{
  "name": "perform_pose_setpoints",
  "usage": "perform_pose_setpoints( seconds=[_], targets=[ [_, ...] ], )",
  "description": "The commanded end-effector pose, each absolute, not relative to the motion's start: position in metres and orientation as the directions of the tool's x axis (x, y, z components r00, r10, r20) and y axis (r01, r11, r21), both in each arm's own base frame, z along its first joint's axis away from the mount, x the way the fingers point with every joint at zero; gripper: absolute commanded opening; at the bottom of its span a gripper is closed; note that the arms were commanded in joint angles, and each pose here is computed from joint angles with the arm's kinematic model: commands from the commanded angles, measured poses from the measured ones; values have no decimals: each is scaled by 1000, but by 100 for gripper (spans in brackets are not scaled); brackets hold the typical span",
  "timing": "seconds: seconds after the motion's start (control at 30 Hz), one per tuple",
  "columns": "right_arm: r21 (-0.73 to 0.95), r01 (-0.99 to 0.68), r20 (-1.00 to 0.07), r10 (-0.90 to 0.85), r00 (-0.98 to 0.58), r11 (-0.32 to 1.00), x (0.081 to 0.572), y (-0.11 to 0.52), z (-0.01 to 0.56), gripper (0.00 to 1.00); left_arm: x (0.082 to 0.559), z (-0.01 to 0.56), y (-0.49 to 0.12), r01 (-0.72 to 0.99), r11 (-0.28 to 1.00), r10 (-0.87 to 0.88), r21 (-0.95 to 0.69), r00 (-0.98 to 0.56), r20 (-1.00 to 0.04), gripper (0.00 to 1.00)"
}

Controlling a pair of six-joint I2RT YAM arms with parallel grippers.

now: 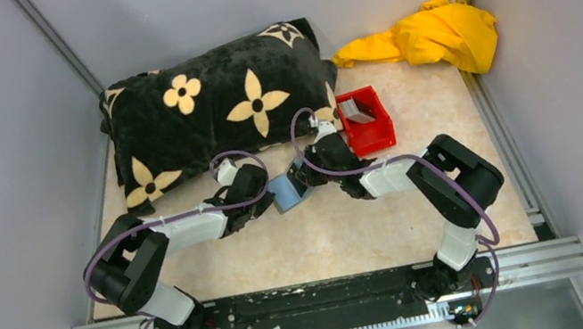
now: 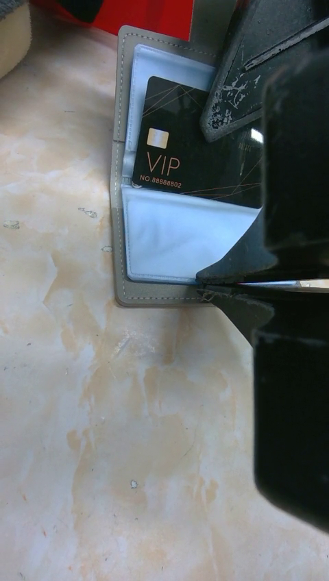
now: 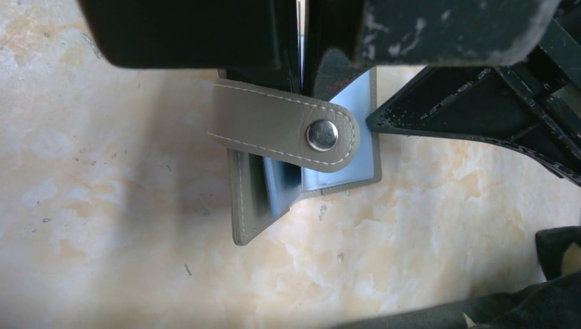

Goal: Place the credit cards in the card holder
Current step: Insert the credit card into the card holder.

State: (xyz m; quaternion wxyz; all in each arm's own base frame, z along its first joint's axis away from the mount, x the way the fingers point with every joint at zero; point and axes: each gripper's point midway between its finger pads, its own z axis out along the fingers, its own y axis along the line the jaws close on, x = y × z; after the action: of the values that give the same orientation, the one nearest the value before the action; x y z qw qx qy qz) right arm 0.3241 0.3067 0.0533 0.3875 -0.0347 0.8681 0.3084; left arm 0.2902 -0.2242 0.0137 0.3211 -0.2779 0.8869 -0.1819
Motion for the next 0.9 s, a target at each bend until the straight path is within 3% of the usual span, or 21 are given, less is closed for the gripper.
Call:
perform_pose_setpoints(
  seconds=[0.0,0.87],
  targets=[
    [551,-316,-692,212,-690,772,328,312,60,0,214,-62,-163,-445,883,-466,-147,-801,-375,7],
    [592,-261,-621,224,-751,763,320,303,26,0,211,-68,-159,-431,895,-442,-115,-821,-362,7]
  ],
)
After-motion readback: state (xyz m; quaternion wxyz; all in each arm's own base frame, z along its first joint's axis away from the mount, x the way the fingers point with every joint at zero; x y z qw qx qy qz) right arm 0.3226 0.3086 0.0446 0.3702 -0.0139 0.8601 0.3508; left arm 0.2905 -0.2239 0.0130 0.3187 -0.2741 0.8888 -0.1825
